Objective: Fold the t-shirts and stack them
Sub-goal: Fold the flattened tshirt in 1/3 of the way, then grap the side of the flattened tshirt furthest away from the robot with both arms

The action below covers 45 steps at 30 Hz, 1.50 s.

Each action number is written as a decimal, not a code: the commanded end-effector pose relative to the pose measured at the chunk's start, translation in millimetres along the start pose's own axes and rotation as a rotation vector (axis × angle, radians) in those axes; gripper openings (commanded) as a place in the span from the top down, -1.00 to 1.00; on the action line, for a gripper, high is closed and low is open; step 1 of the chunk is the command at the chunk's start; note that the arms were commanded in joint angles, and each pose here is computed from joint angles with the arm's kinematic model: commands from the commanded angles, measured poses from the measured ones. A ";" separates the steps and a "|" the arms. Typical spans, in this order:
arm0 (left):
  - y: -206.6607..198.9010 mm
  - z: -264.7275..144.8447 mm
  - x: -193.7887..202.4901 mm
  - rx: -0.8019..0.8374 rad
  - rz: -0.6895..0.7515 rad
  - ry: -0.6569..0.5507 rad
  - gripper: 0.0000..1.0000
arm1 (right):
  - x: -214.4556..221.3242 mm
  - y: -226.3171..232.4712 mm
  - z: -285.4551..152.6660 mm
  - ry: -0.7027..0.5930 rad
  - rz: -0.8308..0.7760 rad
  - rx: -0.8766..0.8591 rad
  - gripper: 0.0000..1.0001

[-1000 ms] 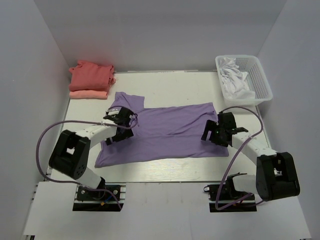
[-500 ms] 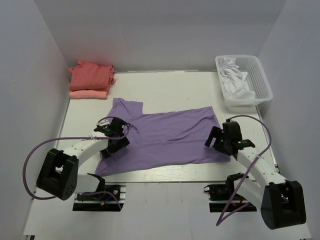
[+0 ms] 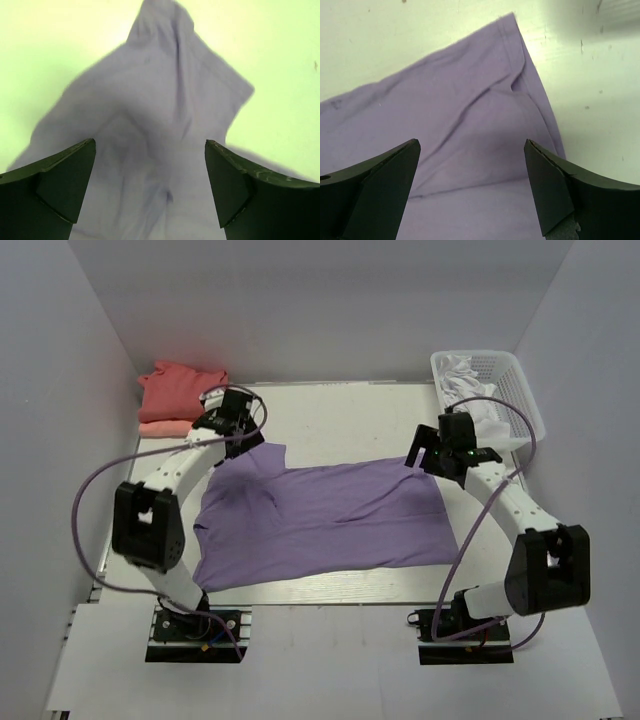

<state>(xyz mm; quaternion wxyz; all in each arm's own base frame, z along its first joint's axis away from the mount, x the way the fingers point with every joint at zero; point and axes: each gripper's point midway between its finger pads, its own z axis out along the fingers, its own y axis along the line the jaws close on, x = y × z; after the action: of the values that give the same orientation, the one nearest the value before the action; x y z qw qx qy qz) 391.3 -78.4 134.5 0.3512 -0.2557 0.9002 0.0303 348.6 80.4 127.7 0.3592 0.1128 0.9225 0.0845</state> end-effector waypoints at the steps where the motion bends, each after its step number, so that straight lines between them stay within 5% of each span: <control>1: -16.8 31.5 -49.5 0.011 0.033 -0.056 -1.00 | -25.2 5.7 9.3 -0.036 -0.026 0.009 -0.81; 5: -22.6 92.6 -80.1 -0.076 0.051 -0.064 -1.00 | -39.0 14.1 17.1 -0.037 -0.039 -0.003 -0.81; 13: 2.4 173.0 -85.7 -0.154 0.014 -0.002 -0.62 | -32.5 6.9 33.4 0.011 -0.053 0.045 -0.81; 25: -4.0 182.8 -25.0 -0.009 0.003 0.172 -0.48 | -28.9 0.1 53.7 0.051 -0.038 0.103 -0.81; 30: -7.6 175.1 -14.6 0.014 0.014 0.156 -0.50 | -31.1 -2.6 67.4 0.051 -0.045 0.132 -0.81; 32: -4.9 174.8 -13.6 0.002 0.017 0.158 -0.29 | -33.4 0.2 72.3 0.055 -0.045 0.129 -0.81; 35: -3.6 179.4 -0.7 0.003 0.024 0.200 0.42 | -36.3 3.5 81.7 0.057 -0.037 0.121 -0.81; 36: -2.2 180.7 2.4 0.001 0.024 0.202 0.99 | -35.6 3.6 86.2 0.057 -0.040 0.128 -0.81; 40: 2.8 176.8 16.9 0.030 0.062 0.223 1.00 | -31.1 -3.3 92.5 0.082 -0.031 0.177 -0.81; 45: -5.6 152.6 -11.1 0.099 0.031 0.108 1.00 | -14.1 -18.1 83.7 0.125 -0.016 0.242 -0.81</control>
<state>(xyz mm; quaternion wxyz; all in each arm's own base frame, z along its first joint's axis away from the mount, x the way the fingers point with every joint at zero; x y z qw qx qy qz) 514.1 -32.2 23.6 0.3289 -0.2414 0.9130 -0.0027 418.2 73.4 62.7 0.2828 0.1234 0.9512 -0.0026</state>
